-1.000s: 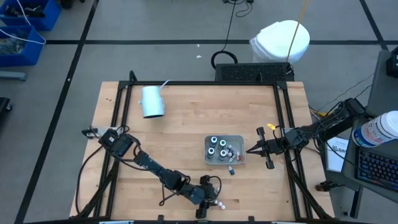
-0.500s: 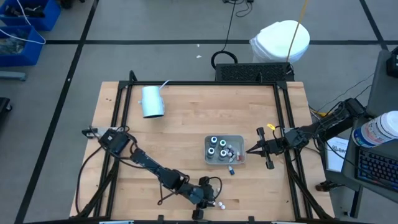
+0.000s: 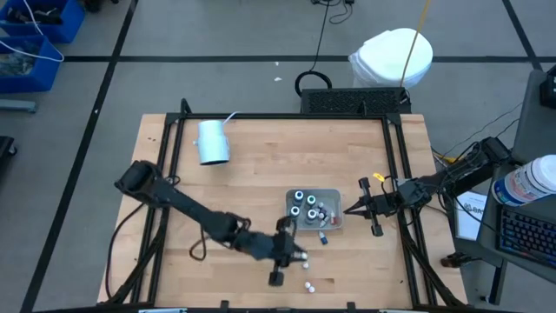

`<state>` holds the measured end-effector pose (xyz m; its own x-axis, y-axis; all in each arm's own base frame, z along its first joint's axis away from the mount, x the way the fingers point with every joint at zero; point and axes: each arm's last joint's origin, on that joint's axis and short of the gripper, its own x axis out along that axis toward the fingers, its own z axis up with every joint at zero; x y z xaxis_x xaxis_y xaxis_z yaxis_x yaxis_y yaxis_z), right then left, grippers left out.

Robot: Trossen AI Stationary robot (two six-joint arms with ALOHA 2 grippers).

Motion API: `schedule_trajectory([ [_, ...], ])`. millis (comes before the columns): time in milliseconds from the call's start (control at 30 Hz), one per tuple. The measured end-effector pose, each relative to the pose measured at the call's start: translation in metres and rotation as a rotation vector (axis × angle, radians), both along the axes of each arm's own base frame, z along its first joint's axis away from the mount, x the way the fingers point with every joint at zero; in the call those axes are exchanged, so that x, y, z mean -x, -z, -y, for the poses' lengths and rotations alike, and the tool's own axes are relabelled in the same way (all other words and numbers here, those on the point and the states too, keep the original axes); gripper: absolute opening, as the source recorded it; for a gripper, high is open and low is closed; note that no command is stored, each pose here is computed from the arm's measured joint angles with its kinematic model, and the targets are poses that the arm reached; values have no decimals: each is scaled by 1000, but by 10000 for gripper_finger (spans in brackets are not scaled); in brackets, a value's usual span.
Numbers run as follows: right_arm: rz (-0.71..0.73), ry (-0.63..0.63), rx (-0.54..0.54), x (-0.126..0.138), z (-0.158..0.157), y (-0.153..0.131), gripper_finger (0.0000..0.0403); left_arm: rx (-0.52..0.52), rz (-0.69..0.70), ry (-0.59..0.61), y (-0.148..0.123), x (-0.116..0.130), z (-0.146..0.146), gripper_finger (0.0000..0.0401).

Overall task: Pick & Place food coloring
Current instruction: Put the red food coloring bottle into the gray bin

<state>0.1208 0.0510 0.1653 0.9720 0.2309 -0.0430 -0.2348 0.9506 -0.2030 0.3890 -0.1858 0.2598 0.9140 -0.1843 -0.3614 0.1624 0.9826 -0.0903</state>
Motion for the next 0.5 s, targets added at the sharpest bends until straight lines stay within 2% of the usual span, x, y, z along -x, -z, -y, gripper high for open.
schedule_trajectory([
  [100,10,0,-1,0,0,-1,0,-26,33,-43,-5,-10,-23,69],
  [267,16,6,5,0,0,-1,0,-47,1,-108,-2,-37,-65,69],
  [500,19,67,19,0,2,-1,0,-127,-82,-69,0,-82,-96,69],
])
